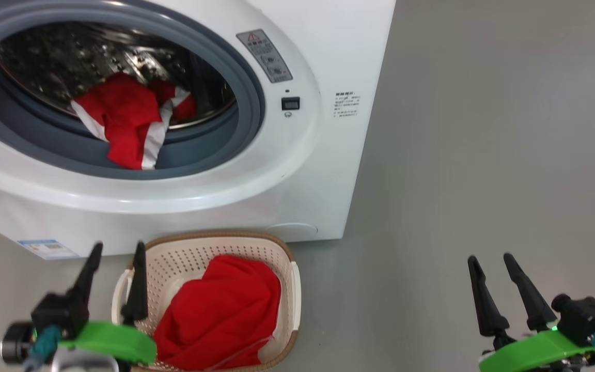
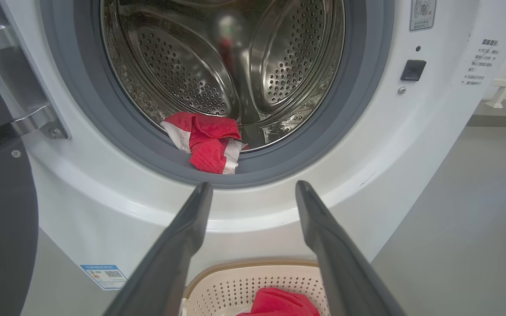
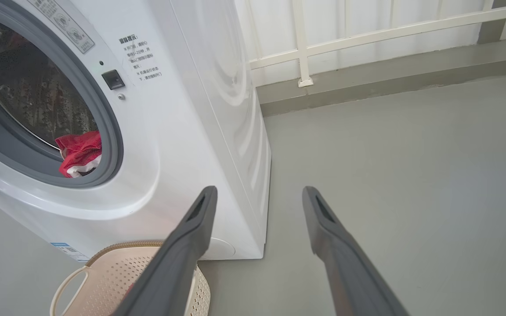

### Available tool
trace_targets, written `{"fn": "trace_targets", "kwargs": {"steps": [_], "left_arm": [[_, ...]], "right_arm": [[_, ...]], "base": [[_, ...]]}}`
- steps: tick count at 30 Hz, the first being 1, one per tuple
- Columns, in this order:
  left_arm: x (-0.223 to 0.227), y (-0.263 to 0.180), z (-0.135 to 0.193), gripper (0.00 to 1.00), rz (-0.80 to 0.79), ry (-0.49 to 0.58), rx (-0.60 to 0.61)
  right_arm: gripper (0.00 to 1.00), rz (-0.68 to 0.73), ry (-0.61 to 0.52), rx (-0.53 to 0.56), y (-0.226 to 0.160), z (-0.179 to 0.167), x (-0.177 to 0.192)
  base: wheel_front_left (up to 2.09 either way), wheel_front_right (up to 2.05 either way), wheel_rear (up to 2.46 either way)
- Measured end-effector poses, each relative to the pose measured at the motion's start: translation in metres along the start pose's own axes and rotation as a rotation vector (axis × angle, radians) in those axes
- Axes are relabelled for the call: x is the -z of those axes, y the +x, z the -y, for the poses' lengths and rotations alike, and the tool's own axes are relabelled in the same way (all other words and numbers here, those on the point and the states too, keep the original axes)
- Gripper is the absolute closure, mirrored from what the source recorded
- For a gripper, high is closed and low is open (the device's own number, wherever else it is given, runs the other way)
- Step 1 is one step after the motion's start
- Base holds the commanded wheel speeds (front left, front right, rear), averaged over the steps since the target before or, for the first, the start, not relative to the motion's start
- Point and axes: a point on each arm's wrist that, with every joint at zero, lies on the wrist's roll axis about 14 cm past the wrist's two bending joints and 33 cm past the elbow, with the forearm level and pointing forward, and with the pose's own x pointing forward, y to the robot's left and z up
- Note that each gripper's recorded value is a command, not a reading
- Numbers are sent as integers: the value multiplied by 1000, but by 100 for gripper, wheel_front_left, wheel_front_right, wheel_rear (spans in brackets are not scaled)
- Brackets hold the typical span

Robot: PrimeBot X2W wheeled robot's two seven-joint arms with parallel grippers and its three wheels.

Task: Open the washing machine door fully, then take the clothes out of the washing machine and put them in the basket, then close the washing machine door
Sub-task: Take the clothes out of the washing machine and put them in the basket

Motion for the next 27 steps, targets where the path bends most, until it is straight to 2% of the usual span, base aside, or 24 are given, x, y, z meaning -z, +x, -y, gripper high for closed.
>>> {"fn": "trace_targets", "kwargs": {"steps": [12, 27], "left_arm": [[-1, 93, 0, 0, -24, 109, 33], [26, 187, 11, 0, -110, 298, 65]], "right_arm": [[0, -25, 7, -2, 33, -1, 11], [0, -61, -7, 65, 53, 24, 27]], "base": [[0, 0, 0], [0, 0, 0]]}}
